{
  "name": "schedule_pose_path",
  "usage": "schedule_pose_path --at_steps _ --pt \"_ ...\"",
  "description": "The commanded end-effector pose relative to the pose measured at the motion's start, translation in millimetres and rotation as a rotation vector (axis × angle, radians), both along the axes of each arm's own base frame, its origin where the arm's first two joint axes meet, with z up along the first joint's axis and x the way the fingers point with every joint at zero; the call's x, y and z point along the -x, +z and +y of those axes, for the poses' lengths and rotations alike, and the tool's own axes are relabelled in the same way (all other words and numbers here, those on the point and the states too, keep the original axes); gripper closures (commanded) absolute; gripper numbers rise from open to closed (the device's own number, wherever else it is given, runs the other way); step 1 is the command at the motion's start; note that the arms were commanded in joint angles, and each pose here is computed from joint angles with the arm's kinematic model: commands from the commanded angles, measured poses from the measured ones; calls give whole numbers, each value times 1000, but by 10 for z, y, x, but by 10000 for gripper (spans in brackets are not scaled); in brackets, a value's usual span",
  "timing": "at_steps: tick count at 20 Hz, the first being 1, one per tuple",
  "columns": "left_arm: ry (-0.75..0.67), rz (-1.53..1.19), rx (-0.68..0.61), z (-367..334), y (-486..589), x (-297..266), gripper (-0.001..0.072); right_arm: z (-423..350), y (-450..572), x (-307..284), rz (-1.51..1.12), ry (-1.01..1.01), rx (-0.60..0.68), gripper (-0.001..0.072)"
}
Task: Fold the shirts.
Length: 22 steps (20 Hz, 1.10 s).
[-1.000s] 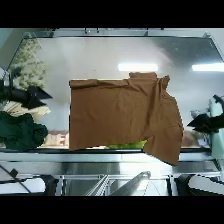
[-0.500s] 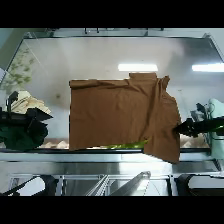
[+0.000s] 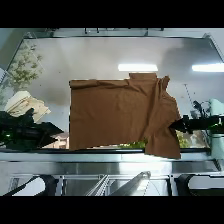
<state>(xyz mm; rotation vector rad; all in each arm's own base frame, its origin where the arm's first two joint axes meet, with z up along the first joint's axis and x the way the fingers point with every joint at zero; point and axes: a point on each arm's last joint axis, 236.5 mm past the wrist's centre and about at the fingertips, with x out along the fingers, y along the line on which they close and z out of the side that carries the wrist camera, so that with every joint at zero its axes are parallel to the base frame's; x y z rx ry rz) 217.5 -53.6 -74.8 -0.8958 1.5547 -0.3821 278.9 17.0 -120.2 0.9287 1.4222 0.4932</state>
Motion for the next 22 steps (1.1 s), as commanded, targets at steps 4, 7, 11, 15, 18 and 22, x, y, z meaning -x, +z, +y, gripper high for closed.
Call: schedule_pose_path --at_steps 4,7,11,15,18,22 --pt "-152 182 -61 -354 -383 296 7 20 140 -51 -37 -3 -7 694" --pt "-239 254 -39 -545 -492 336 66 30 247 -107 -79 -7 -11 694" --pt "-332 203 17 -934 -465 110 430 82 408 -163 -121 -11 -46 694" --pt "-394 51 -2 -1044 -169 -269 682 186 632 -129 -140 7 -115 694" --pt "-391 -164 67 -1129 603 -630 682 323 1150 -255 -262 -13 -236 695" --pt "-449 -811 241 -1224 2652 -826 682 419 3018 -410 -868 -29 -453 695"
